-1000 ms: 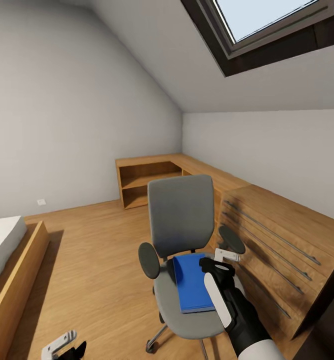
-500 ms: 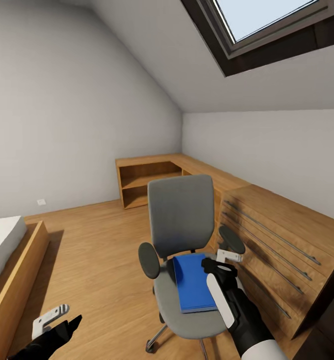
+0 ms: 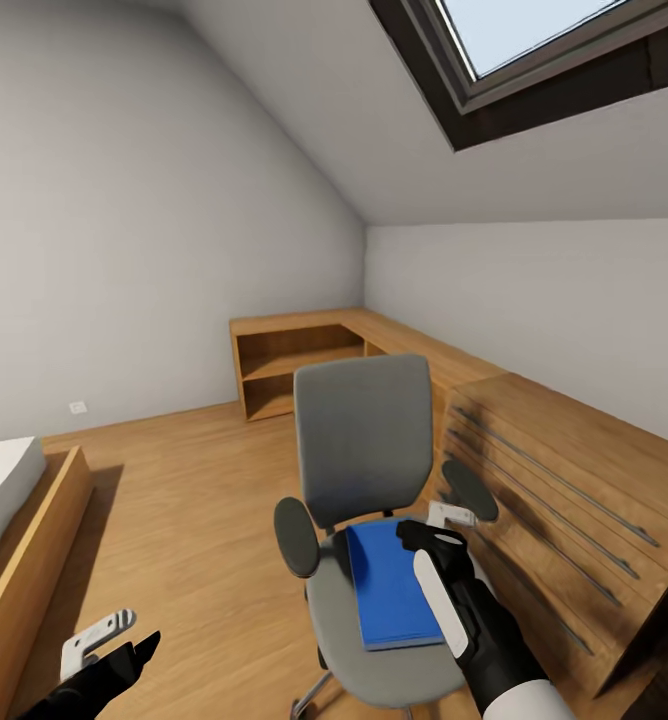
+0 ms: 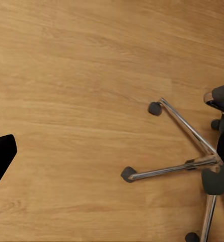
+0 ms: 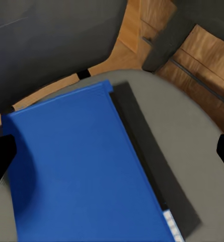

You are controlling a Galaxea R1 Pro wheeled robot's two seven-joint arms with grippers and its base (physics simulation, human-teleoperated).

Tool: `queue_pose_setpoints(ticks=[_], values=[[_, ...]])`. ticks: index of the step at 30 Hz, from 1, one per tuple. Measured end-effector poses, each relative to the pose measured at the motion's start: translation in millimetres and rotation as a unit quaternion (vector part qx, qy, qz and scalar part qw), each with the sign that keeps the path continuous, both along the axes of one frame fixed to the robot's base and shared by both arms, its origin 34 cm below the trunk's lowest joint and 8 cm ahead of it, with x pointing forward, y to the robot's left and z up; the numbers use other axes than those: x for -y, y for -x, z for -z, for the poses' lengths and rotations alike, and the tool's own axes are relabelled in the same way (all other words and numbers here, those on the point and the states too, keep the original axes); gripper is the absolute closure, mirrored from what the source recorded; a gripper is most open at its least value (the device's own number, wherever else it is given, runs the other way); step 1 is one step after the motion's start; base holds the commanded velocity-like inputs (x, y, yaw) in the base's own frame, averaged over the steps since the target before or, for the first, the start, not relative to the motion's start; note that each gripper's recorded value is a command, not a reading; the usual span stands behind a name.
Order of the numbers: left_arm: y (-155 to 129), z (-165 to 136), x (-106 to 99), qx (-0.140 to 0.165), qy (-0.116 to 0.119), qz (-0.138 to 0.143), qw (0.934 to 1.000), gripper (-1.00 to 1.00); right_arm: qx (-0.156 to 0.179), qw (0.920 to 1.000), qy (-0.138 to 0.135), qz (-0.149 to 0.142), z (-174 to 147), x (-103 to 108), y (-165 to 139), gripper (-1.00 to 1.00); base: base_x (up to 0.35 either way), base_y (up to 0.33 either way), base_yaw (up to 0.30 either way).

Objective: In the bedroom, organize the workspace by keeping the computer under the desk, ensuring the monitor is on the desk, placing the keyboard on the desk next to the monitor, placing the mouse on the desk next to the keyboard, moving the folder from the swivel chair onto the desk next to the mouse, stacking the notebook on top of the folder with the pen on top of the notebook, and positioning the swivel chair next to the desk.

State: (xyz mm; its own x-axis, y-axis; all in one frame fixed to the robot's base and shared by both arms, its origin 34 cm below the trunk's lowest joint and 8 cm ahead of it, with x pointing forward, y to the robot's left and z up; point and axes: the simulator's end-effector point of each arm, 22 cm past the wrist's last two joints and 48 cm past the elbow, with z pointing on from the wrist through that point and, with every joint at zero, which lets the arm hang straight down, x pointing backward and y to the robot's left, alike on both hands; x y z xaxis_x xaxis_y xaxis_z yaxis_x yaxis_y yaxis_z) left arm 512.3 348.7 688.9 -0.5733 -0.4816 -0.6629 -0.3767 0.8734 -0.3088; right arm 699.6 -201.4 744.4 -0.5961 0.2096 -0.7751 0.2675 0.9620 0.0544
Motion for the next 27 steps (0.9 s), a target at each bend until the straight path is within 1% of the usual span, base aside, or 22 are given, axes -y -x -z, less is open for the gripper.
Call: queue_pose_setpoints(ticks=[4,10,15,20,27], values=[[-0.1,0.1,0.0,0.000,0.000,0.000,1.0000,-1.00,0.000,1.0000,0.001,0.000,0.1,0.1,-0.1,-1.00,0.141,0.000,0.000],[0.0,-0.1,-0.4,0.000,0.000,0.000,1.0000,-1.00,0.000,1.0000,0.001,-0.001,0.0,0.1,-0.1,-1.00,0.237,0.000,0.000],[0.0,0.0,-1.2,0.000,0.000,0.000,1.0000,-1.00,-0.001,1.0000,0.001,-0.001,0.7,-0.1,-0.1,-1.00,0.069,0.000,0.000],[-0.1,0.0,-1.4,0.000,0.000,-0.001,1.0000,-1.00,-0.009,1.0000,0.001,-0.003,8.0,0.7,2.1,-1.00,0.016,0.000,0.000],[0.0,-0.3,-2.0,0.000,0.001,-0.001,1.0000,-1.00,-0.006,0.9996,-0.011,-0.024,10.6,-4.9,-0.4,-1.00,0.115,0.000,0.000]])
